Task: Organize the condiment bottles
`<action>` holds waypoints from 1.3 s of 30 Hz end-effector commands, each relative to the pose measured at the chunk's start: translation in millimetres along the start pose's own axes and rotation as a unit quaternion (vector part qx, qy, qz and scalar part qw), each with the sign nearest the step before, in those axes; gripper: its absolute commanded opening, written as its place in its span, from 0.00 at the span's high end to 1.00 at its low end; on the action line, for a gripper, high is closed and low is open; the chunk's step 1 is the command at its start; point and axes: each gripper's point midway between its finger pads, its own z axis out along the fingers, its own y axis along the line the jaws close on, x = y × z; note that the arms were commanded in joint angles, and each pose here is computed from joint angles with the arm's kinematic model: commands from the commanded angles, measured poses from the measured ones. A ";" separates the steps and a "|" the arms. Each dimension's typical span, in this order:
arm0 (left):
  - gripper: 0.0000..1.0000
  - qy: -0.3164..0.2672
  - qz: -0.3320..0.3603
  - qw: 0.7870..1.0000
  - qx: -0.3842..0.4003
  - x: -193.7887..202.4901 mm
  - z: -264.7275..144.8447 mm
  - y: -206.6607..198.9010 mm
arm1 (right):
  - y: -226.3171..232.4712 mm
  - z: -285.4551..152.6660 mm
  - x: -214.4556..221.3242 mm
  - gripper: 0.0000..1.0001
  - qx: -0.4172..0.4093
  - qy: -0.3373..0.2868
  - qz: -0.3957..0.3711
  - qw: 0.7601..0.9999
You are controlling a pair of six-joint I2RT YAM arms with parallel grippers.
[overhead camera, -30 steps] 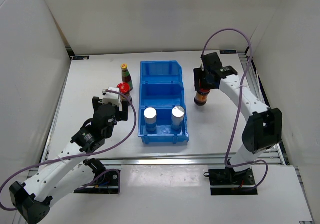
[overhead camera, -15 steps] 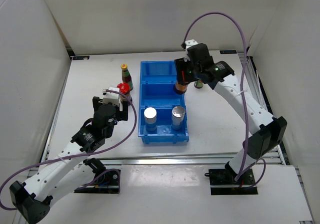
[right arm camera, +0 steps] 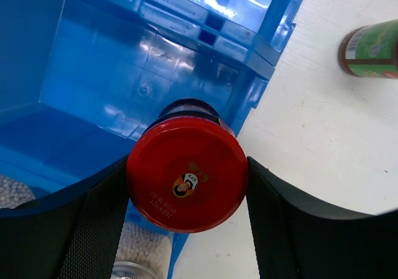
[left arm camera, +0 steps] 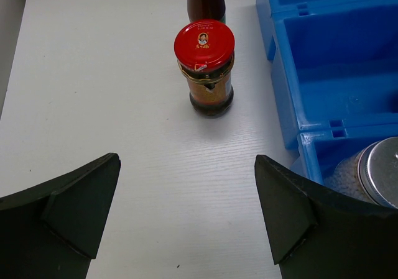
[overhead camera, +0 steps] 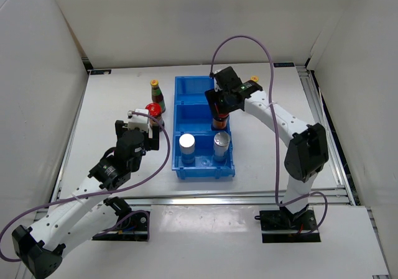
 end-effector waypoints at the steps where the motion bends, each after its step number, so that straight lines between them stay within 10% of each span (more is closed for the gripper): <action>1: 0.00 -0.006 -0.011 1.000 -0.002 -2.2 0.8 0.8 | 5.4 -0.6 -39.4 1.00 -0.014 -0.073 -0.005 0.997; 13: 0.00 -0.006 -0.011 1.000 -0.002 -2.2 0.8 0.8 | 9.0 40.4 -5.6 0.85 -0.018 -0.025 0.004 1.000; 15: 0.00 -0.006 -0.011 1.000 -0.002 -2.2 0.8 0.8 | 9.3 40.7 -7.8 0.60 -0.019 -0.029 0.005 0.999; 21: 0.00 -0.003 -0.008 1.000 -0.002 -0.4 2.2 0.0 | 2.4 24.8 -19.6 0.27 0.007 -0.051 -0.001 0.999; 22: 0.00 -0.003 -0.008 1.000 -0.002 -0.4 2.2 0.0 | -1.2 17.1 -25.7 0.00 0.017 -0.060 0.001 0.998; 30: 0.00 0.023 -0.006 1.000 -0.012 -6.9 -1.8 3.1 | -29.6 -106.8 -76.5 0.00 0.130 -0.206 0.033 0.969; 39: 0.00 0.022 -0.083 0.996 0.026 -73.7 20.5 -10.0 | -28.2 -175.7 22.4 0.00 0.078 -0.257 0.181 0.946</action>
